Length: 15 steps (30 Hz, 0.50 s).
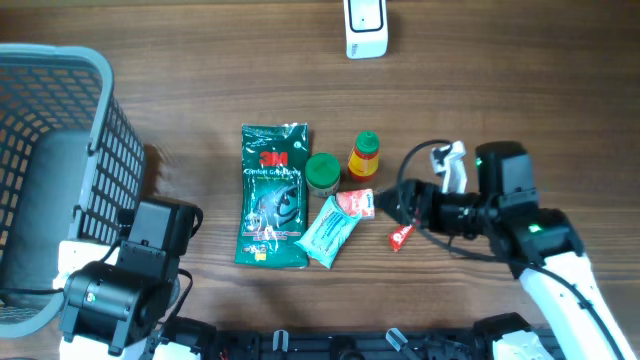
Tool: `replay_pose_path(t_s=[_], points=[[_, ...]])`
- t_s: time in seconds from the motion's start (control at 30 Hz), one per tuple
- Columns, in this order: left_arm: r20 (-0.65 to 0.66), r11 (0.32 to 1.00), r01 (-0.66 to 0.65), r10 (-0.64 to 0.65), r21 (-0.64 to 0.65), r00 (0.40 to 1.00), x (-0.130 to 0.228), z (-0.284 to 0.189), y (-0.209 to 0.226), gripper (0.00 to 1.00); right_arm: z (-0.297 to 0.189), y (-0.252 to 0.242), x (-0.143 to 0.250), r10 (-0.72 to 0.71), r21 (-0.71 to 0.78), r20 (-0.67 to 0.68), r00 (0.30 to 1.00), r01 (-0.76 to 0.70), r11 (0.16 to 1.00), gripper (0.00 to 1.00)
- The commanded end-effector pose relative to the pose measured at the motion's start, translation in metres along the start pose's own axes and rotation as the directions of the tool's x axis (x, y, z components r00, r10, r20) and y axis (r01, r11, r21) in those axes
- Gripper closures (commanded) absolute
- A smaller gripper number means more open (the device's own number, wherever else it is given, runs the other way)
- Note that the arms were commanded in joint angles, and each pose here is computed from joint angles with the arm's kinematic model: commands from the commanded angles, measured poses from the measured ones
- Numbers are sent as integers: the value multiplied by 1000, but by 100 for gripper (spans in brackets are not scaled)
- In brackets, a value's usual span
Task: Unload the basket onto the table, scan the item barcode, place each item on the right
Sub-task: 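Reach the right gripper to the wipes pack and grasp it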
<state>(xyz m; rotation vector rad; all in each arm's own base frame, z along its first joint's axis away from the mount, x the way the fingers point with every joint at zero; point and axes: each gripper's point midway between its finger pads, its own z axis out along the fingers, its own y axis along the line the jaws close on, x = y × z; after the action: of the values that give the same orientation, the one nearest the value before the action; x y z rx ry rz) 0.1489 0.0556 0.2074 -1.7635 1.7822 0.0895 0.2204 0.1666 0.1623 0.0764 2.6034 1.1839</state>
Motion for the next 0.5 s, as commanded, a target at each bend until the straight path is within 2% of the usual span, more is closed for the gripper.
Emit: replay_pose_path(t_s=[0.0, 0.13, 0.27, 0.47], points=[[5, 1000, 4, -4, -1, 1000, -2, 0, 1, 0, 14, 6, 18, -96, -51, -59, 994, 93, 994, 0], [5, 1000, 5, -5, -1, 1000, -2, 0, 1, 0, 24, 17, 18, -204, -50, -43, 978, 202, 978, 0], [5, 1000, 5, -5, -1, 1000, -2, 0, 1, 0, 39, 15, 28, -237, -18, -88, 968, 236, 972, 0], [5, 1000, 5, -5, -1, 1000, -2, 0, 0, 0, 68, 2, 40, -157, 14, -191, 969, 163, 987, 0]])
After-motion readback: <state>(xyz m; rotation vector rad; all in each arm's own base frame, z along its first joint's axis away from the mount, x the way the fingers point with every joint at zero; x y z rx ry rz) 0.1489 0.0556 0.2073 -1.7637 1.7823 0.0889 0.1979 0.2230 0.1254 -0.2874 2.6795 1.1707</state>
